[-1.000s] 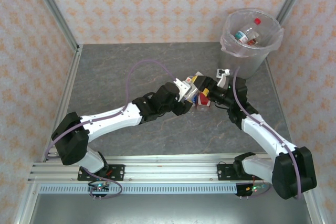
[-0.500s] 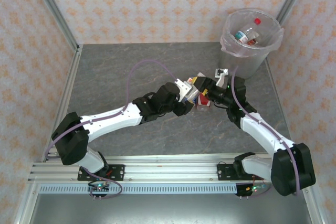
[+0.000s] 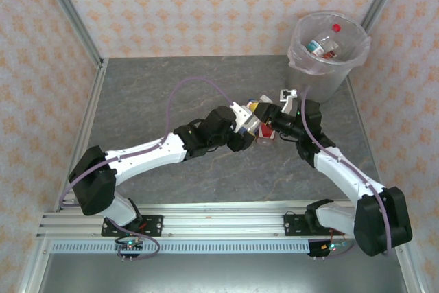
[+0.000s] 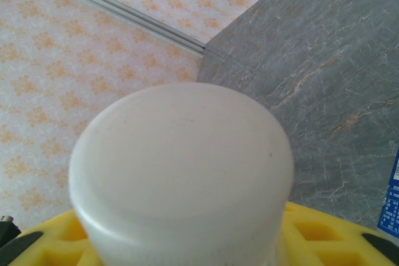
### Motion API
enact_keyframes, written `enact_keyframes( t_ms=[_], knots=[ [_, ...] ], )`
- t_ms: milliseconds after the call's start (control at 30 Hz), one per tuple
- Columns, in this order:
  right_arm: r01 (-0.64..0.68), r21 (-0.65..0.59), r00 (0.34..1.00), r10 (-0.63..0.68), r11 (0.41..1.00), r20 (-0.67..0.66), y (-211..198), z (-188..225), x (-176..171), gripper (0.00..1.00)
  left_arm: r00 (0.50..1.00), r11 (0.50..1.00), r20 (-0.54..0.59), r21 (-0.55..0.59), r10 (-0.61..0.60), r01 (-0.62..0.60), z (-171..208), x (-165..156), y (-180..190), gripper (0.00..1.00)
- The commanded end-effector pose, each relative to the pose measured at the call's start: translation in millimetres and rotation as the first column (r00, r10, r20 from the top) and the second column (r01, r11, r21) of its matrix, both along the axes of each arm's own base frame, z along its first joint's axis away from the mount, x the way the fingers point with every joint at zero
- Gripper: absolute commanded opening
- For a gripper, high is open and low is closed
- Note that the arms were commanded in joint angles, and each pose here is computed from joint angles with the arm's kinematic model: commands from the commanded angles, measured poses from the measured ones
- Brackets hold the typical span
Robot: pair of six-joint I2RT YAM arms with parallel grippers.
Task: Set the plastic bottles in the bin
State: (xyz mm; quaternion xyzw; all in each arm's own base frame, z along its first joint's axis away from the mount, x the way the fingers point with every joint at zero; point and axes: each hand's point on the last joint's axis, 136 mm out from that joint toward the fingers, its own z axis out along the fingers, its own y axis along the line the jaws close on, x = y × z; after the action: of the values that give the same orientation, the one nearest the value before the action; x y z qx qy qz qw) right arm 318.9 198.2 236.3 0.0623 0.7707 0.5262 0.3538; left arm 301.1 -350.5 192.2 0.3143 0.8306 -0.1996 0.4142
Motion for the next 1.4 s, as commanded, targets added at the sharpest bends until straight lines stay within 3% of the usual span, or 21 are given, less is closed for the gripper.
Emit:
enact_keyframes(
  t_ms=[0,67,200,367,533,667,867,1000,1100,1300,1367],
  knots=[
    [0.083,-0.015,0.995,-0.082,0.996,0.060,-12,12,5,0.14,0.999,0.999,0.043,-0.027,-0.019,0.021,16,0,-7,0.71],
    [0.111,-0.022,0.991,-0.109,0.994,0.082,-16,14,5,0.02,0.999,0.999,0.038,-0.037,-0.028,0.030,15,-3,-6,0.78],
    [0.179,-0.044,0.981,-0.174,0.983,0.086,-27,13,7,0.00,0.998,0.994,0.026,-0.093,-0.050,0.052,21,-9,-3,0.99],
    [0.297,-0.085,0.954,-0.292,0.951,0.062,-47,1,15,0.00,0.999,0.973,0.045,-0.231,0.005,0.006,40,-2,16,1.00],
    [0.388,-0.117,0.921,-0.381,0.914,0.077,-63,0,19,0.00,0.967,0.908,0.030,-0.352,0.254,-0.227,51,26,66,1.00],
    [0.427,-0.167,0.904,-0.417,0.889,0.091,-72,1,22,0.00,0.868,0.811,-0.005,-0.354,0.497,-0.466,39,44,116,1.00],
    [0.503,-0.207,0.864,-0.486,0.839,0.131,-87,7,31,0.00,0.627,0.590,-0.050,-0.287,0.778,-0.755,12,50,182,1.00],
    [0.560,-0.207,0.828,-0.540,0.802,0.149,-98,17,38,0.00,0.477,0.457,-0.042,-0.222,0.878,-0.861,-4,44,213,1.00],
    [0.538,-0.226,0.842,-0.503,0.812,0.196,-96,32,45,0.00,0.366,0.357,-0.023,-0.178,0.930,-0.917,-13,38,233,1.00],
    [0.571,-0.355,0.819,-0.481,0.741,0.314,-109,67,61,0.00,0.237,0.234,-0.001,-0.164,0.972,-0.958,-17,27,257,1.00],
    [0.583,-0.369,0.809,-0.480,0.724,0.339,-114,80,68,0.00,0.220,0.221,0.022,-0.146,0.975,-0.964,-17,26,261,1.00]
  ],
)
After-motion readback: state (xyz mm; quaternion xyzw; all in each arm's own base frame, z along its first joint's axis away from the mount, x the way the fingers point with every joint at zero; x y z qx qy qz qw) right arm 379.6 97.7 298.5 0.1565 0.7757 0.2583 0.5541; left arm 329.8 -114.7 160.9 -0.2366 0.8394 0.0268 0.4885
